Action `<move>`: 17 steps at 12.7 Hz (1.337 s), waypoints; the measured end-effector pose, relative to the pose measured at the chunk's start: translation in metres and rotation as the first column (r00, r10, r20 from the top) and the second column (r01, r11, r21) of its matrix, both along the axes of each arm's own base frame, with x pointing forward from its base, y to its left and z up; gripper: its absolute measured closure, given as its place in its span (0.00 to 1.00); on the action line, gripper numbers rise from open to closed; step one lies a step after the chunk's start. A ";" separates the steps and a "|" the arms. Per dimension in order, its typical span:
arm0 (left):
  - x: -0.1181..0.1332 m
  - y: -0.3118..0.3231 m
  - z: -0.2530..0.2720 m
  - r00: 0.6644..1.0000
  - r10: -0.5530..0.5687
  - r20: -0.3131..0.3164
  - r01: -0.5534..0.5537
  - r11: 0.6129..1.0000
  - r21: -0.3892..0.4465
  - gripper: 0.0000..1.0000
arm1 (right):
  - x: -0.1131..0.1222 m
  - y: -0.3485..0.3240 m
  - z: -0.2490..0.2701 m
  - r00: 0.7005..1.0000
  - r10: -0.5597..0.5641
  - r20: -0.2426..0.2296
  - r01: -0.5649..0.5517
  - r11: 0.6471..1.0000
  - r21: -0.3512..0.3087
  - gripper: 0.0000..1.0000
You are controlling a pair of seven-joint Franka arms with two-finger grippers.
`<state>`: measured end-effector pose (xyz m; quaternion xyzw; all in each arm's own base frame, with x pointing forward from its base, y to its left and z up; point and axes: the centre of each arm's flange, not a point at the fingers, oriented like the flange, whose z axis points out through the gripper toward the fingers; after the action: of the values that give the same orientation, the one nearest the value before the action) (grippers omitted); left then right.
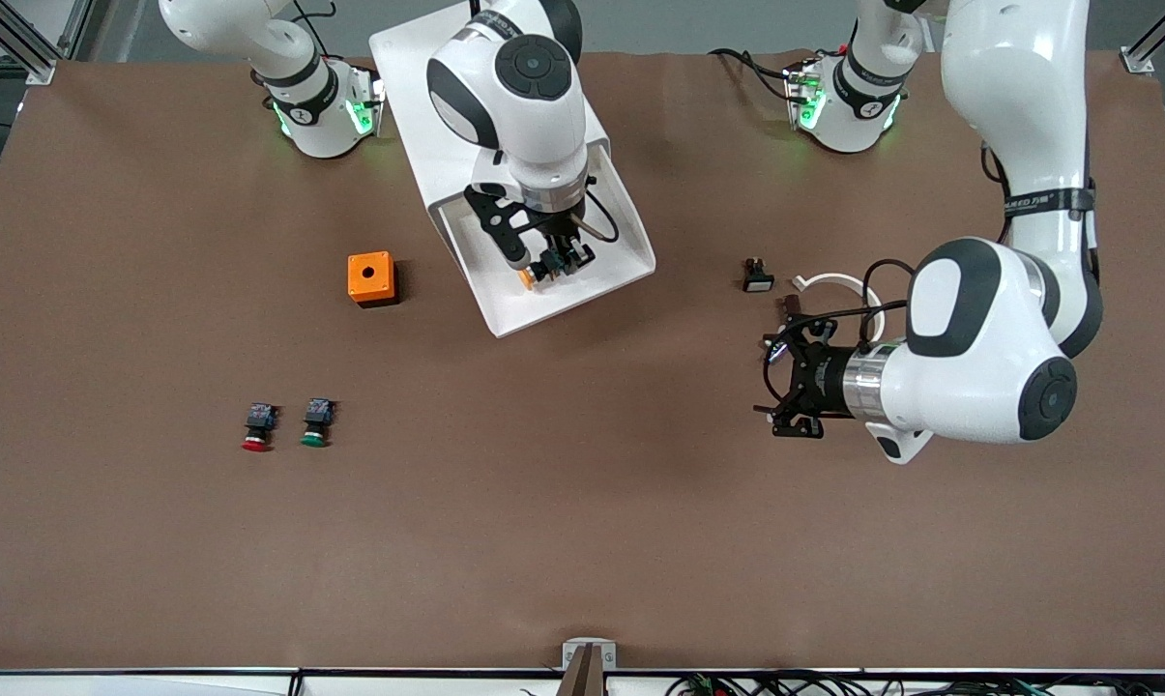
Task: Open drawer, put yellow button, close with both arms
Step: 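Lower the yellow button into the drawer and open the right gripper, then push the drawer shut with the left gripper while the right gripper withdraws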
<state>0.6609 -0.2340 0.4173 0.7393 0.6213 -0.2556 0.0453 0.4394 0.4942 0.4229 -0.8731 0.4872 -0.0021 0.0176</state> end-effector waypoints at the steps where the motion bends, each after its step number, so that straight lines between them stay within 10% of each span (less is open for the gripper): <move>1: -0.002 -0.001 0.002 0.998 -0.055 0.027 0.055 0.998 0.011 0.00 | 0.001 0.001 0.000 1.000 -0.007 0.001 0.007 1.000 0.000 0.41; 4: -0.008 -0.009 -0.004 0.972 -0.224 0.074 0.221 0.974 0.049 0.00 | 0.011 -0.001 0.013 1.000 -0.020 0.022 0.019 1.000 0.018 0.05; 8: -0.028 -0.054 -0.008 0.929 -0.360 0.085 0.353 0.932 0.084 0.00 | 0.049 -0.037 0.039 0.982 0.190 0.018 -0.190 0.982 -0.010 0.00; 17: -0.097 -0.213 -0.030 0.681 -0.681 0.270 0.654 0.731 0.193 0.00 | 0.168 -0.328 0.105 0.722 0.681 -0.125 -0.684 0.729 0.026 0.00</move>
<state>0.5641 -0.4466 0.3878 0.9471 0.3027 -0.1046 0.0198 0.6073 0.1665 0.5275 -0.9895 0.1320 0.0542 -0.0232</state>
